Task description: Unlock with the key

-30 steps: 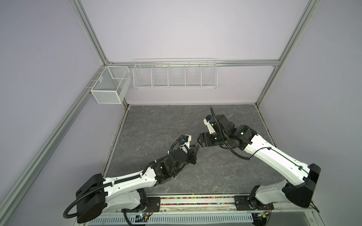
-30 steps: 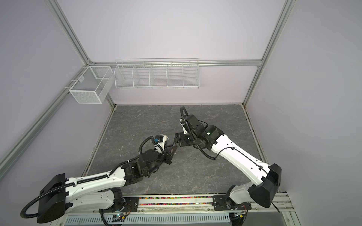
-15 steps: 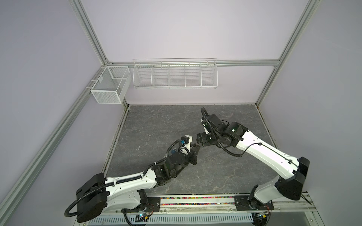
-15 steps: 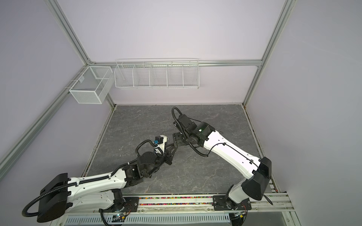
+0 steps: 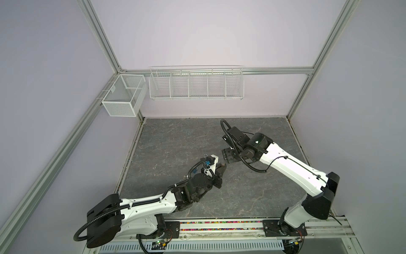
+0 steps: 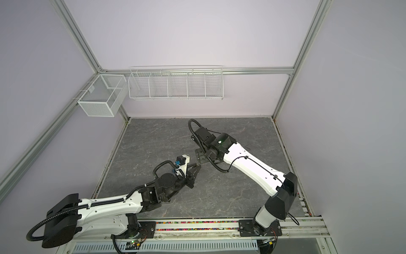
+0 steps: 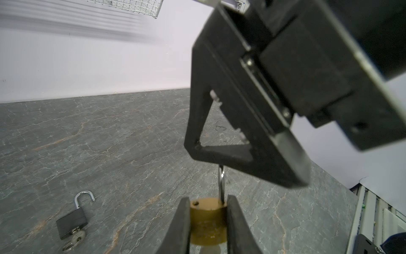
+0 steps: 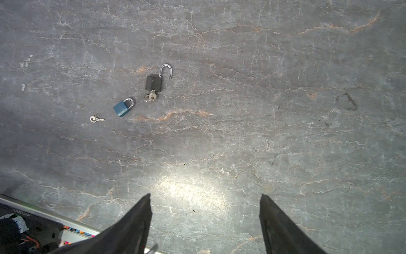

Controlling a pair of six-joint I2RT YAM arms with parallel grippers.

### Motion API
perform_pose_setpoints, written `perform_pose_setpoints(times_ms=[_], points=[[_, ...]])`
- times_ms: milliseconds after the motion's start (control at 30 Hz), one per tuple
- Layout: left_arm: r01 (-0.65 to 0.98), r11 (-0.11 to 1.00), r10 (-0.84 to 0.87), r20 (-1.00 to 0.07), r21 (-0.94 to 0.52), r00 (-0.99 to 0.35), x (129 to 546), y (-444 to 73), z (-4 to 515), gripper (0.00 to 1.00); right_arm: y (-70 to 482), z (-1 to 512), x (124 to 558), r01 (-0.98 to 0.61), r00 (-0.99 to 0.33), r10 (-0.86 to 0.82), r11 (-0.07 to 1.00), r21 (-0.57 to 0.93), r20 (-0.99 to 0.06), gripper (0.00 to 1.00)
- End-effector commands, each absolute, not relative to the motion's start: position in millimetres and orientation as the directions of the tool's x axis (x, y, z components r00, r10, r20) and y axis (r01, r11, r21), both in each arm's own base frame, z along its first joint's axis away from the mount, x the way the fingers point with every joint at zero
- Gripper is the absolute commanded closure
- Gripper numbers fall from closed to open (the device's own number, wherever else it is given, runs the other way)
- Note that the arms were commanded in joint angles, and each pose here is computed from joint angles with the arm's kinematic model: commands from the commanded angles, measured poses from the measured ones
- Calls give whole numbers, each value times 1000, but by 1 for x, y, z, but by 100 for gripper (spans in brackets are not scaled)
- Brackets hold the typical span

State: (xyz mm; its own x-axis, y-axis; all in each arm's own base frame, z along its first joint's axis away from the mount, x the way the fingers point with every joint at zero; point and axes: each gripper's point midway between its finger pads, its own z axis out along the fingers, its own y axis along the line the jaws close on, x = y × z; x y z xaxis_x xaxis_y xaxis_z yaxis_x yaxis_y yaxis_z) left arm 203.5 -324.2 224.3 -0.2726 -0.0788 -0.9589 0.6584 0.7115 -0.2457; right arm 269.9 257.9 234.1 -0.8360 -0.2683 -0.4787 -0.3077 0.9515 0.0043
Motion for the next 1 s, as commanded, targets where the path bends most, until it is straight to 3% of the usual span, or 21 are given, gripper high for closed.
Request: perform_pose_setpoints(times_ms=[0, 433, 567, 767, 967], points=[[655, 719, -92, -967, -230, -239, 204, -322, 229, 100, 246, 233, 267, -320, -834, -315, 945, -68, -453, 21], [636, 730, -110, -961, -252, -254, 208, -325, 224, 100, 237, 236, 251, -326, -848, -275, 944, 37, -453, 18], [619, 738, -104, -952, -269, -289, 211, -330, 216, 100, 215, 238, 255, -272, -850, -236, 962, 9, -470, 18], [516, 789, -62, -878, -334, -474, 220, -350, 167, 100, 187, 218, 258, -205, -872, -148, 976, 75, -466, 14], [318, 881, -25, -708, -349, -706, 224, -367, 99, 100, 162, 183, 262, -90, -902, -5, 980, 178, -432, 10]])
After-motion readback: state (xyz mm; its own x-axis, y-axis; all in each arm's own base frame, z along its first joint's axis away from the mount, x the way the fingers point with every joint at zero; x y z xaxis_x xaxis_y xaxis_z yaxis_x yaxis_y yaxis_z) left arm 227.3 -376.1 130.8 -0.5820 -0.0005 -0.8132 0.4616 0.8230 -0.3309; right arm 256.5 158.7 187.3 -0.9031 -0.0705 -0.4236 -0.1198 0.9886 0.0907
